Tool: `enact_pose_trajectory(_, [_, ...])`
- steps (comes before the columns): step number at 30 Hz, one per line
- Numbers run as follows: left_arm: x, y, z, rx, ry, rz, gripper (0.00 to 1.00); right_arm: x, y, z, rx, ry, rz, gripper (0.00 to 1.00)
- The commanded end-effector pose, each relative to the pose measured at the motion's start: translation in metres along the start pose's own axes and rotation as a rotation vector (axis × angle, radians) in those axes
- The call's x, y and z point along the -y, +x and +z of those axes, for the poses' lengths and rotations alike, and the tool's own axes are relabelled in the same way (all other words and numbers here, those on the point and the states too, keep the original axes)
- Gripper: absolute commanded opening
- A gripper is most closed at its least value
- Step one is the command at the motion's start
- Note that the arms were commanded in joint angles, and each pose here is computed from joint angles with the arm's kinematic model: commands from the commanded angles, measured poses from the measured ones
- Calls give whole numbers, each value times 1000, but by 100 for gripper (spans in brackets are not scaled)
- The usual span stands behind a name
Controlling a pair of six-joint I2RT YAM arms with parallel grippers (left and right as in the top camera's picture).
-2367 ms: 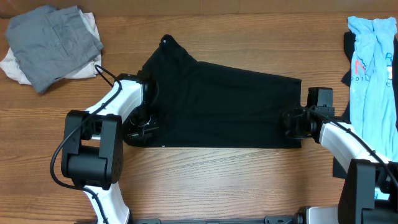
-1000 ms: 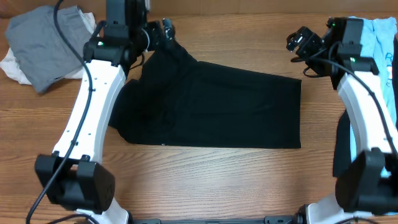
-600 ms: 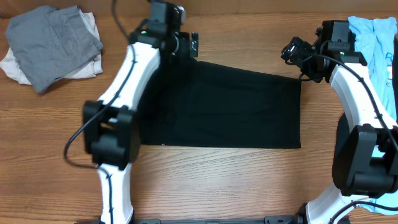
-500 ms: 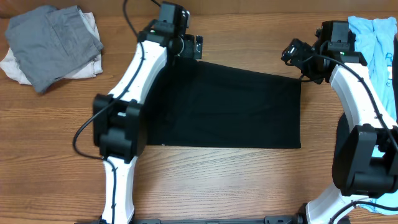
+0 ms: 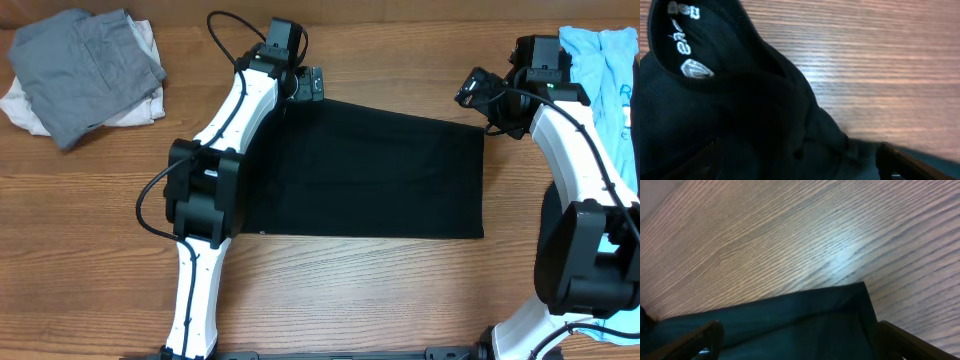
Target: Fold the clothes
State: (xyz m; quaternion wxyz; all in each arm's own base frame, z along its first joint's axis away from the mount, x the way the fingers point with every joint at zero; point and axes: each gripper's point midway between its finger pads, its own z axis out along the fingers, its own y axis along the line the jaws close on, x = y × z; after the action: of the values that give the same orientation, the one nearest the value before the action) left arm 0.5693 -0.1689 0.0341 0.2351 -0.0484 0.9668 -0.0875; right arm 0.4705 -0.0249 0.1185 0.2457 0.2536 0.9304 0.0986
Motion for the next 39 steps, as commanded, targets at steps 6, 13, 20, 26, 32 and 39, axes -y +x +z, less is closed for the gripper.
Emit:
enact_pose_trajectory(6, [-2, -20, 5, 70, 4, -64, 75, -2, -7, -7, 22, -4, -4, 100])
enact_pose_trajectory(13, [-2, -22, 6, 78, 9, -64, 68, -4, -3, -7, 5, -16, -3, 100])
enact_pose_trajectory(20, [-6, -17, 14, 63, -1, -87, 68, -4, -3, -7, 3, -15, -2, 100])
enact_pose_trajectory(26, [-7, -21, 14, 80, -7, -101, 58, -4, -4, -7, 6, -17, -3, 100])
enact_pose_trajectory(32, [-12, -21, 14, 82, -22, -103, 36, -6, -7, -7, 20, -23, -5, 100])
enact_pose_trajectory(39, [-12, -20, 14, 78, -23, -103, 4, -3, -5, -6, 17, -9, -4, 100])
